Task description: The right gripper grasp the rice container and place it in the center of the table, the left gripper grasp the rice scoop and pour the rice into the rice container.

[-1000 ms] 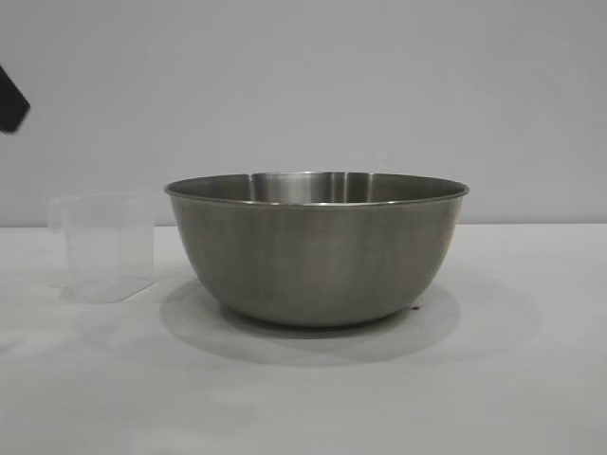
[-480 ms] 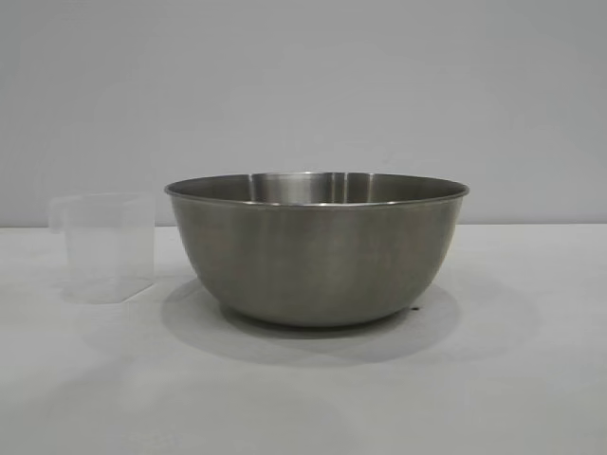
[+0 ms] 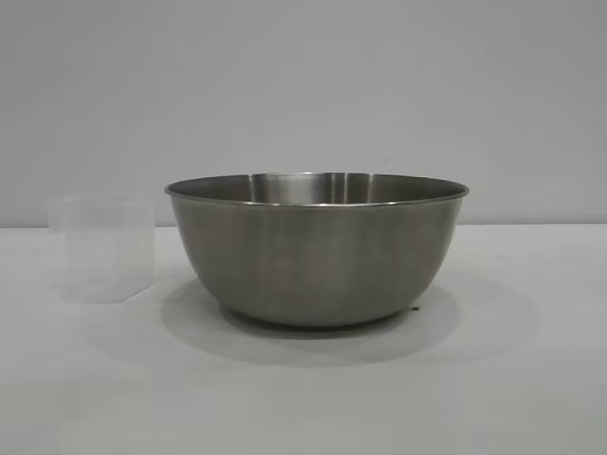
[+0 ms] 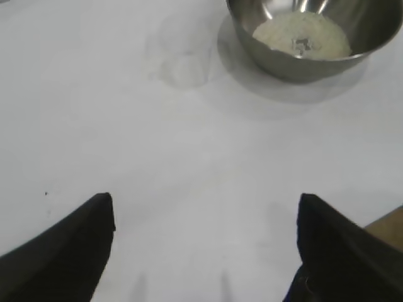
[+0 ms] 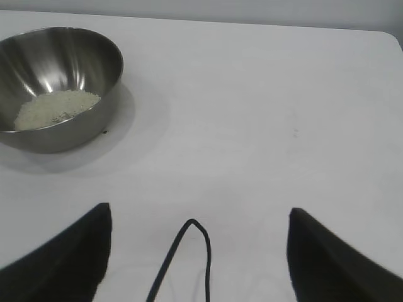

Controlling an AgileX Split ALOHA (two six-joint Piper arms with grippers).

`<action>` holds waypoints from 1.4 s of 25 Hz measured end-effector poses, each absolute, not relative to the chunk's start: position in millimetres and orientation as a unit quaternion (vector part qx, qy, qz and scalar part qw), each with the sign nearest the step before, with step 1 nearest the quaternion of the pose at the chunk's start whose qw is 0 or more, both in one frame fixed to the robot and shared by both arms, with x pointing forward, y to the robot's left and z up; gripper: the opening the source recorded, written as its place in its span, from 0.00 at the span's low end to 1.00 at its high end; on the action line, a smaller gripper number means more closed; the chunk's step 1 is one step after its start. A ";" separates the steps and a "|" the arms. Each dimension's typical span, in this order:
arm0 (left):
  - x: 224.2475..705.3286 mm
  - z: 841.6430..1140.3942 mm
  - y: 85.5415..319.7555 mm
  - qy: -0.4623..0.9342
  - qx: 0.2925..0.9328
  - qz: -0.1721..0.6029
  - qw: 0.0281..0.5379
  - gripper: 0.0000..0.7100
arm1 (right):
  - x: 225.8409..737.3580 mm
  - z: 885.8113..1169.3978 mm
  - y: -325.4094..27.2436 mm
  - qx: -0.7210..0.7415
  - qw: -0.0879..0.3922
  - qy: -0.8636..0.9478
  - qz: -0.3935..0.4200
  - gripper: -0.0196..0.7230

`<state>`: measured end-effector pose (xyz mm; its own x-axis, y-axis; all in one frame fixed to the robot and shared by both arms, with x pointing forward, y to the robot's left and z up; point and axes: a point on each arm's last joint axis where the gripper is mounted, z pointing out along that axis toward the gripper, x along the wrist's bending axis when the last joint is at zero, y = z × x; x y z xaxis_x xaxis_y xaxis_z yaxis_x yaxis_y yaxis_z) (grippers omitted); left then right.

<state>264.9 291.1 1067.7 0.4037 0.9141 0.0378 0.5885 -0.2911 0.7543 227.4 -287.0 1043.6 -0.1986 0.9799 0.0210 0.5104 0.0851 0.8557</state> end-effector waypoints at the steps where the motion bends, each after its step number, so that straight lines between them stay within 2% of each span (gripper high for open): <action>1: 260.2 1066.5 293.4 0.491 0.767 0.241 0.335 0.74 | 227.4 1043.6 -287.0 0.555 0.304 0.671 0.386 0.69; 2: 256.1 1065.8 295.3 0.490 0.766 0.243 0.336 0.69 | 227.4 1043.6 -287.0 0.555 0.304 0.671 0.386 0.69; 3: 252.9 1065.1 296.8 0.490 0.766 0.245 0.337 0.67 | 227.4 1043.6 -287.0 0.555 0.304 0.671 0.386 0.69; 7: 242.1 1064.5 301.6 0.485 0.757 0.259 0.354 0.68 | 227.4 1043.6 -287.0 0.555 0.304 0.671 0.386 0.69; 11: 239.6 1050.3 302.6 0.486 0.759 0.256 0.349 0.68 | 227.4 1043.6 -287.0 0.555 0.304 0.671 0.386 0.69; 16: 241.9 1047.0 299.9 0.467 0.754 0.270 0.374 0.68 | 227.4 1043.6 -287.0 0.555 0.304 0.671 0.386 0.69; 35: 243.1 1043.3 298.7 0.463 0.759 0.267 0.371 0.68 | 227.4 1043.6 -287.0 0.555 0.304 0.671 0.386 0.69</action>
<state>243.1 298.7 1043.3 0.4289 0.9012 0.0628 0.5042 -0.2965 0.8111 227.4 -287.0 1043.6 -0.1986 0.9799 0.0210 0.5104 0.0851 0.8557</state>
